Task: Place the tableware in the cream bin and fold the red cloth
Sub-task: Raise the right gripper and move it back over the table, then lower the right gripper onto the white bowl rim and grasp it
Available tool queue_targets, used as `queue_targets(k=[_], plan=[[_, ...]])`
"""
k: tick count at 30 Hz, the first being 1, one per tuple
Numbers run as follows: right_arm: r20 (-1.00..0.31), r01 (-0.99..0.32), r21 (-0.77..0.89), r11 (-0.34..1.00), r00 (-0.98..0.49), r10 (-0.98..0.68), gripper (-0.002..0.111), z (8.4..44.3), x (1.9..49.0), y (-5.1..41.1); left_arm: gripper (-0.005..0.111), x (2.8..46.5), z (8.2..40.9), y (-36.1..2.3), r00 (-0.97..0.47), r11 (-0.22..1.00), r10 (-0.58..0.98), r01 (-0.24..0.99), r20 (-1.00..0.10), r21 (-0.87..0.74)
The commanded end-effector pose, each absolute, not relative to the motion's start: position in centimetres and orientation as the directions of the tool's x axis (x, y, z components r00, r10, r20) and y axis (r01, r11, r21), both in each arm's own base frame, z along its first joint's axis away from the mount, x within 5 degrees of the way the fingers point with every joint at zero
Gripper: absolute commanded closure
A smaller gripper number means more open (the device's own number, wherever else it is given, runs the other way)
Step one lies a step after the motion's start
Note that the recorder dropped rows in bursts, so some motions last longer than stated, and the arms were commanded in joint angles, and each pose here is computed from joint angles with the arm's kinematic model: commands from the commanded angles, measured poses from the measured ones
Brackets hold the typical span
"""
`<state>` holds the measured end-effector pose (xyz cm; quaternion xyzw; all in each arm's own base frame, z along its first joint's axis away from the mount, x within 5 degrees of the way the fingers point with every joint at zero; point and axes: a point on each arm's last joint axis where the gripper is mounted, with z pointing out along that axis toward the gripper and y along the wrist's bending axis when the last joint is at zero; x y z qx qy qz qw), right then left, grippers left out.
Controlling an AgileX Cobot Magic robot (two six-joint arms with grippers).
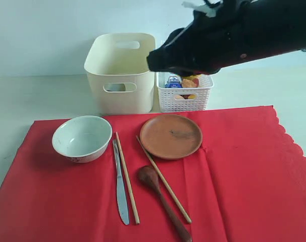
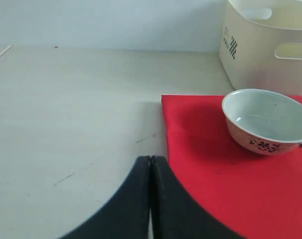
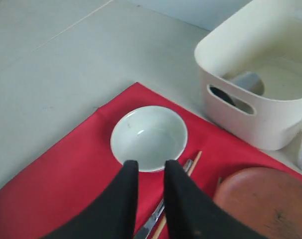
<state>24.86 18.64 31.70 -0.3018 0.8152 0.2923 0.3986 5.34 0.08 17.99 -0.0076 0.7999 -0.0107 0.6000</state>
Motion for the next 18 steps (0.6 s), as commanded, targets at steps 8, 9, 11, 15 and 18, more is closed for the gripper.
queue_targets(k=[8,9,11,15,18], plan=[[-0.809,-0.854,0.166,0.493,-0.404,-0.427,0.049,29.1,23.2,23.1,0.107,5.3,18.1,0.1,-0.265,1.0,-0.026,0.002,-0.964,-0.027],[-0.807,-0.858,0.166,0.487,-0.402,-0.433,0.048,29.0,23.1,23.3,0.107,5.3,18.1,0.1,-0.265,1.0,-0.026,0.002,-0.964,-0.027],[-0.805,-0.864,0.167,0.475,-0.398,-0.44,0.048,28.9,22.9,23.7,0.107,5.3,18.1,0.1,-0.265,1.0,-0.026,0.002,-0.964,-0.027],[-0.808,-0.878,0.157,0.451,-0.377,-0.452,0.048,29.0,22.4,24.4,0.107,5.3,18.1,0.1,-0.265,1.0,-0.026,0.002,-0.964,-0.027],[-0.798,-0.894,0.166,0.416,-0.369,-0.476,0.048,29.1,21.9,24.9,0.107,5.3,18.1,0.1,-0.265,1.0,-0.026,0.002,-0.964,-0.027]])
